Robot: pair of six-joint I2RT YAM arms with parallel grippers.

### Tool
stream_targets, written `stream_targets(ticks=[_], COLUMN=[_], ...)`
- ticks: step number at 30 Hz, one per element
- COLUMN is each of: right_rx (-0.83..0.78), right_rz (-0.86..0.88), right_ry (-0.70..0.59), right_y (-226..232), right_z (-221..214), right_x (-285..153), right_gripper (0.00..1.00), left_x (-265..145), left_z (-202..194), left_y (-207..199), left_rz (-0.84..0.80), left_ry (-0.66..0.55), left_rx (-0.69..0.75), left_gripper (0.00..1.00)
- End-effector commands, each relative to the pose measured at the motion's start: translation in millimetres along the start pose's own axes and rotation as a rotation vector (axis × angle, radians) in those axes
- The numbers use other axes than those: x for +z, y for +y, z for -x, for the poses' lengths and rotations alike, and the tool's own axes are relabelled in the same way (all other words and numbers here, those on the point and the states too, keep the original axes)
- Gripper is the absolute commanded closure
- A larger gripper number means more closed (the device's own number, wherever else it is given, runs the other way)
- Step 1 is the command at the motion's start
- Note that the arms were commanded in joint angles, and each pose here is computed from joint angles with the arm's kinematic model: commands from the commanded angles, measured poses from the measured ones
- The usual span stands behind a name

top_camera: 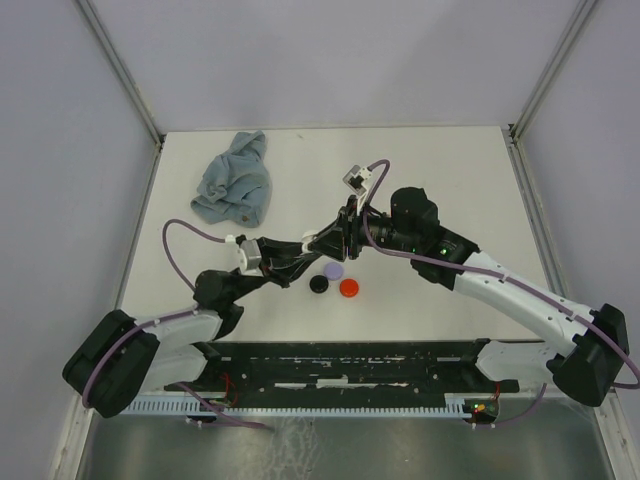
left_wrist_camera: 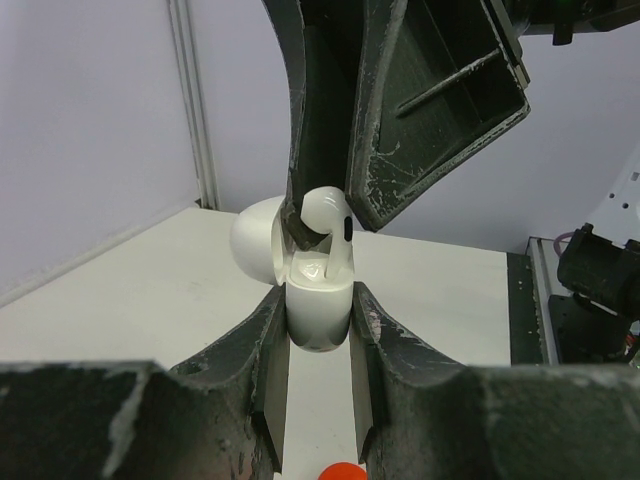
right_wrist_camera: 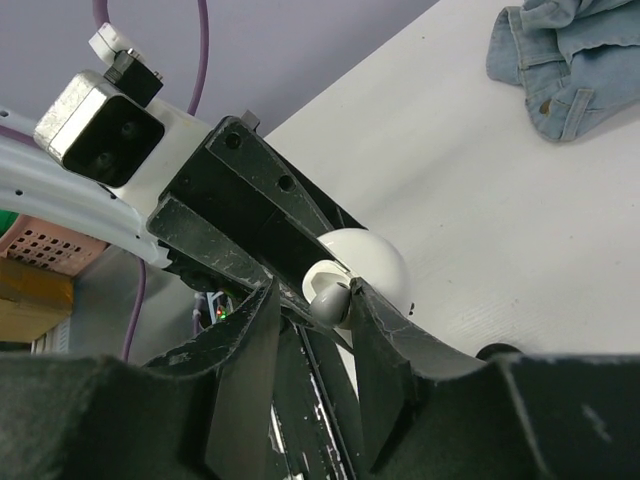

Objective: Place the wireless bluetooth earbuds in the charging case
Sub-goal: Place the earbud in the charging case.

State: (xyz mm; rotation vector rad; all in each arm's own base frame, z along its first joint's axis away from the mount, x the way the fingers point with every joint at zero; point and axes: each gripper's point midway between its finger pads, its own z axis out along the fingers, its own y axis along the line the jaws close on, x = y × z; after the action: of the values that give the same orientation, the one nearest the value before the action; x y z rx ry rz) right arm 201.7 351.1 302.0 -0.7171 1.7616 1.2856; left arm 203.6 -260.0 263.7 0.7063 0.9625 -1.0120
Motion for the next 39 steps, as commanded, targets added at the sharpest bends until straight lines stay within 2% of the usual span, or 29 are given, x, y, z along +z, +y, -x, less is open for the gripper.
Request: stream_targets(ticks=[1,11,18,24,28,32,39], right_rx=[-0.046,-0.051,-0.078,-0.159,-0.219,-0.254,-0.143], right_rz=[0.019,0.015,-0.039,-0.103,-0.241,-0.513,-0.787], right_ry=[-0.052,-0.020,-0.003,-0.005,0.037,0.099,0.236], right_y=[14,8,-3,-6,-27,-76,-154], right_z=[26,25,23,39,42,39,14], right_x=[-4,8,8,-3,-19,-49,-97], right_gripper=[0.58,0.62,0.59,0.55,0.49,0.42,0.39], left_x=[9,15,16,11,4,-3,-16], left_z=[25,21,23,6,-9,-25,-41], left_y=[-8,-13,-10,0,14,22,38], left_rz=[-0.056,-0.099,-0.082,-0.018,0.065,0.112,0.194], left_ry=[-0.092,-0.084,-0.101,-0.069,-0.039,0.016,0.106], left_rx=[0.019,-0.039,-0.062,-0.075,-0.060,-0.064,-0.021], left_gripper=[0.97,0.97,0.97,0.97,0.97,0.97,0.97])
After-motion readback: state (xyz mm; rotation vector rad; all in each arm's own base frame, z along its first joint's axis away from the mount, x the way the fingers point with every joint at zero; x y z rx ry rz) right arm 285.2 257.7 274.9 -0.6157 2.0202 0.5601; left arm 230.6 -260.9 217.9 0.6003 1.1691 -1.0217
